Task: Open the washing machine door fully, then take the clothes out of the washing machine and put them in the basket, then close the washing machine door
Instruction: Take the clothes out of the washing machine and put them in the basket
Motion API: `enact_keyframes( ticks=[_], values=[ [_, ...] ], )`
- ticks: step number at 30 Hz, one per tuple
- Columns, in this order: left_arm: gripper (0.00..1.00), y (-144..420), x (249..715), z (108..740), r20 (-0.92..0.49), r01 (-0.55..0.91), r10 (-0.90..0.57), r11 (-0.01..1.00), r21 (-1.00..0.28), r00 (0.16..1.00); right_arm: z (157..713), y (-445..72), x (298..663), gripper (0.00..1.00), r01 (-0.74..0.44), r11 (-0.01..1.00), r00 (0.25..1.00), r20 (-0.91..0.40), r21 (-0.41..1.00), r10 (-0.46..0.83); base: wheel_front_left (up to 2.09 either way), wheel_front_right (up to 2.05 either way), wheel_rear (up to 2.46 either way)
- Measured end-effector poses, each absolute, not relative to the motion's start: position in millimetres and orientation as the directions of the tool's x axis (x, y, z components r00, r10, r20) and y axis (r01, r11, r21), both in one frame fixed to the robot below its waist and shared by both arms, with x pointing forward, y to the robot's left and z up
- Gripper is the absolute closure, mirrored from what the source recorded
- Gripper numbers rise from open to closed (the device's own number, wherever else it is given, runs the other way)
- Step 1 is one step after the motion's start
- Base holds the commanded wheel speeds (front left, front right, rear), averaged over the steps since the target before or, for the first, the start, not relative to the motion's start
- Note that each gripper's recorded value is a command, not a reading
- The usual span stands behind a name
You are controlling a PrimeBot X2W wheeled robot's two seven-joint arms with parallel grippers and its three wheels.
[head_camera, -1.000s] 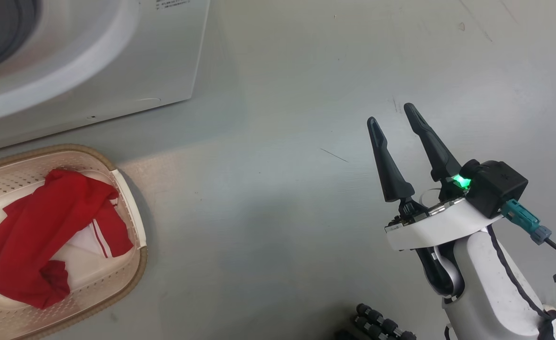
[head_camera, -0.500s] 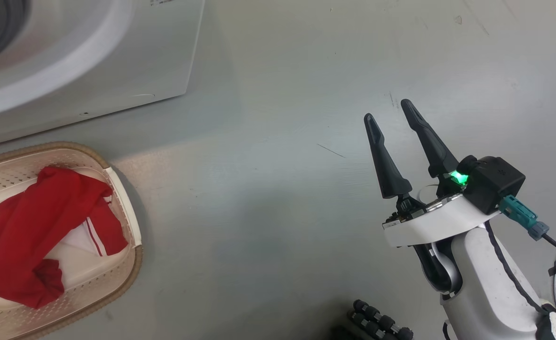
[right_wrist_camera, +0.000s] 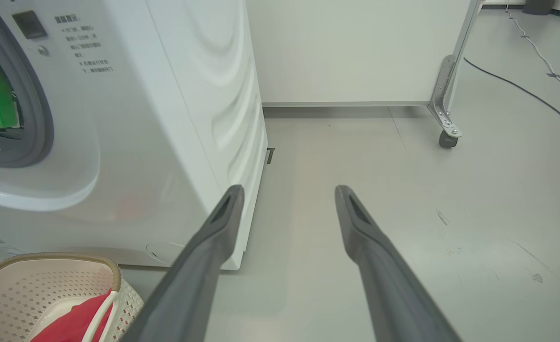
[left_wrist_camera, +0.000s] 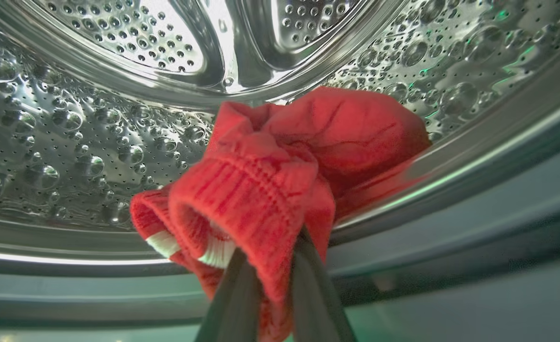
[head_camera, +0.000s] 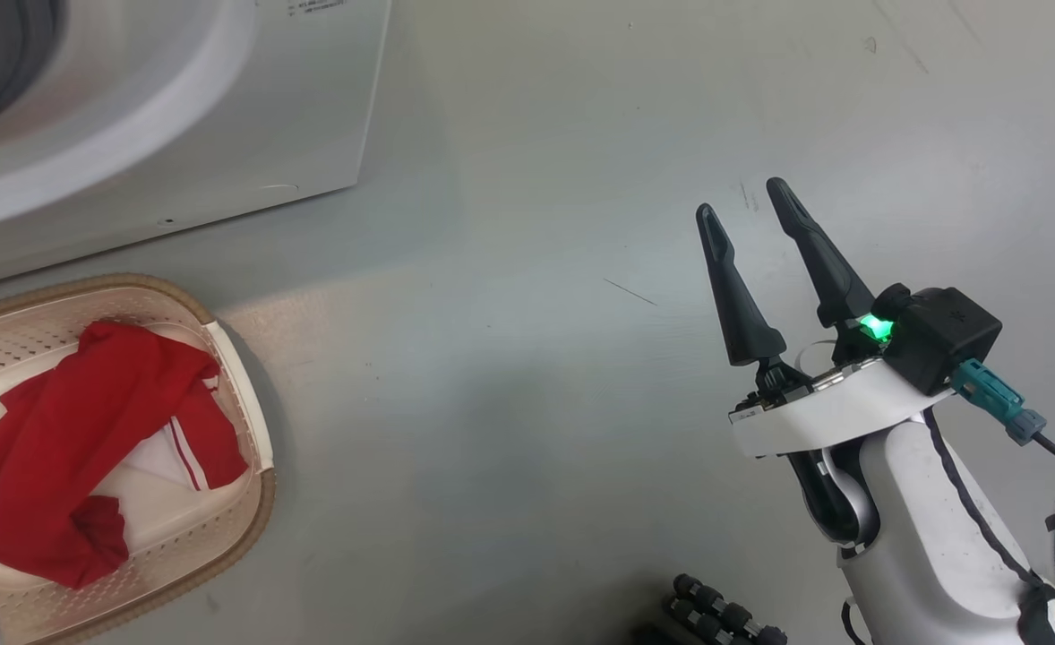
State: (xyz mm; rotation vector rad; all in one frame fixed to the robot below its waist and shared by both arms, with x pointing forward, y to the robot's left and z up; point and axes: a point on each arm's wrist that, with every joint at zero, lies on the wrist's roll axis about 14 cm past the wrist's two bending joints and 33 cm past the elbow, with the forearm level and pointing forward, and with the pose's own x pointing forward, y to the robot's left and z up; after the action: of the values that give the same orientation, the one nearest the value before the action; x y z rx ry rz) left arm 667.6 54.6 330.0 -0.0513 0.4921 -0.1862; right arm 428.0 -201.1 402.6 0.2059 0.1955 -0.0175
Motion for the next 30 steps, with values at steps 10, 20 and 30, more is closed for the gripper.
enact_keyframes(
  ticks=[10,20,30],
  values=[
    [1.0,60.2,653.3,351.6,-0.386,0.185,-0.205,0.979,-0.089,0.9,421.2,-200.7,428.5,0.0,0.027,0.978,0.989,-0.146,0.208,0.004,0.0,0.0,0.0],
    [1.0,57.4,613.1,367.3,-0.35,0.219,-0.245,0.969,-0.113,0.904,446.8,-201.8,421.3,0.0,0.019,0.978,0.996,-0.085,0.209,-0.001,0.0,0.0,0.0],
    [1.0,58.3,567.3,392.1,-0.293,0.236,-0.271,0.96,-0.149,0.917,460.8,-195.4,400.3,0.0,-0.005,0.977,0.998,-0.059,0.213,0.018,0.0,0.0,0.0]
  ],
)
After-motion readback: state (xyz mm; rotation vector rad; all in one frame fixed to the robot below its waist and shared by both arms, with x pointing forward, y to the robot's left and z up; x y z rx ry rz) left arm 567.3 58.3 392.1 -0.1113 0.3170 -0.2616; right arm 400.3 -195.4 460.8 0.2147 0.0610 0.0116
